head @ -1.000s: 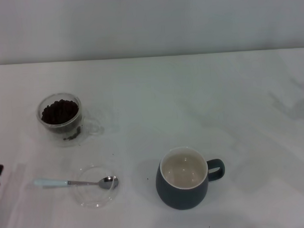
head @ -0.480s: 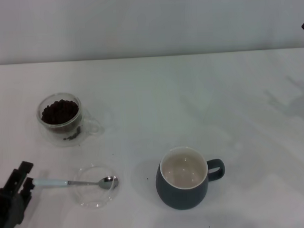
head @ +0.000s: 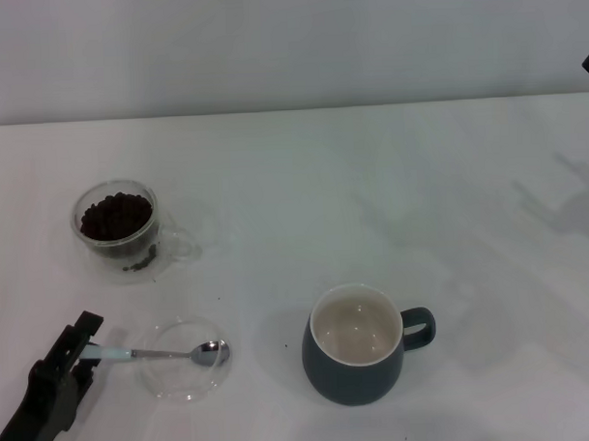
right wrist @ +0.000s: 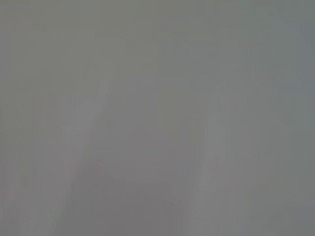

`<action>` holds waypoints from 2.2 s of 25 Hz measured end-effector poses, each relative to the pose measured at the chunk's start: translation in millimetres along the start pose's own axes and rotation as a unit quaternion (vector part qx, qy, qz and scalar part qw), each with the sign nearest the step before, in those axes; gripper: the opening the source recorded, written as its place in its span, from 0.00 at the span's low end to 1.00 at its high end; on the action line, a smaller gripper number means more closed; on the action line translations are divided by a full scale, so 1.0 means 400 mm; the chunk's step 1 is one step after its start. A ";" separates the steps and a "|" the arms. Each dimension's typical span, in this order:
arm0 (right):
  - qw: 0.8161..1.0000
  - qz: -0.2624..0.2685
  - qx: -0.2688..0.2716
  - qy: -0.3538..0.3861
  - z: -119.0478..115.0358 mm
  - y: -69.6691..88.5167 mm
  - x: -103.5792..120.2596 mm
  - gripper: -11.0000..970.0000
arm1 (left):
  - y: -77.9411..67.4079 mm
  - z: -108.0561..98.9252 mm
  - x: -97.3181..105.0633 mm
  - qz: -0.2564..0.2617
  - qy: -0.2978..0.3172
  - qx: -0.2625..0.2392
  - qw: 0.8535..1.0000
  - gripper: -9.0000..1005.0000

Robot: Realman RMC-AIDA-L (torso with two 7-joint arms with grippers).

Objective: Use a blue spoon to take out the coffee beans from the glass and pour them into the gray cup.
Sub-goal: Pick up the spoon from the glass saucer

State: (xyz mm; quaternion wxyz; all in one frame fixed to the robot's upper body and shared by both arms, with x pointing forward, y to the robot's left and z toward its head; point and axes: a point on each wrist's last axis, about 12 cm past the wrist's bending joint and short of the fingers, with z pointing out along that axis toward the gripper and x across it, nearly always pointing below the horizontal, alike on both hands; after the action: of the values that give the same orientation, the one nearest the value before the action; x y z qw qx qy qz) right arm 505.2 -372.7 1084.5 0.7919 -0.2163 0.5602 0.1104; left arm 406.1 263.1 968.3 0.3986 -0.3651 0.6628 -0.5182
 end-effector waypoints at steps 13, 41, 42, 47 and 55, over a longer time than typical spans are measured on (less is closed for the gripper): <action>1.000 -0.001 0.007 0.004 -0.010 0.007 0.005 0.88 | 0.004 -0.006 0.009 0.002 0.001 -0.003 1.000 0.54; 1.000 -0.006 0.010 0.000 -0.008 0.024 0.010 0.87 | 0.005 0.000 -0.003 0.006 0.004 -0.009 1.000 0.18; 1.000 -0.006 0.010 0.000 -0.008 0.025 0.010 0.87 | 0.005 0.000 -0.003 0.006 0.004 -0.009 1.000 0.16; 1.000 -0.010 0.010 0.001 -0.008 0.030 0.013 0.87 | 0.005 0.000 -0.007 0.007 0.003 -0.009 1.000 0.16; 1.000 -0.011 0.012 0.001 -0.009 0.041 0.016 0.87 | -0.009 -0.003 -0.022 0.030 0.014 0.018 0.999 0.15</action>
State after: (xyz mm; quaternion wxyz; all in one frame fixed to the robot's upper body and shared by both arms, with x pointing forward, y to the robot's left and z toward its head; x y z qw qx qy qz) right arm 497.8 -360.3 1073.8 0.7948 -0.2132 0.5601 0.0952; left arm 409.1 270.9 973.5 0.4113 -0.3305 0.6692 -0.5232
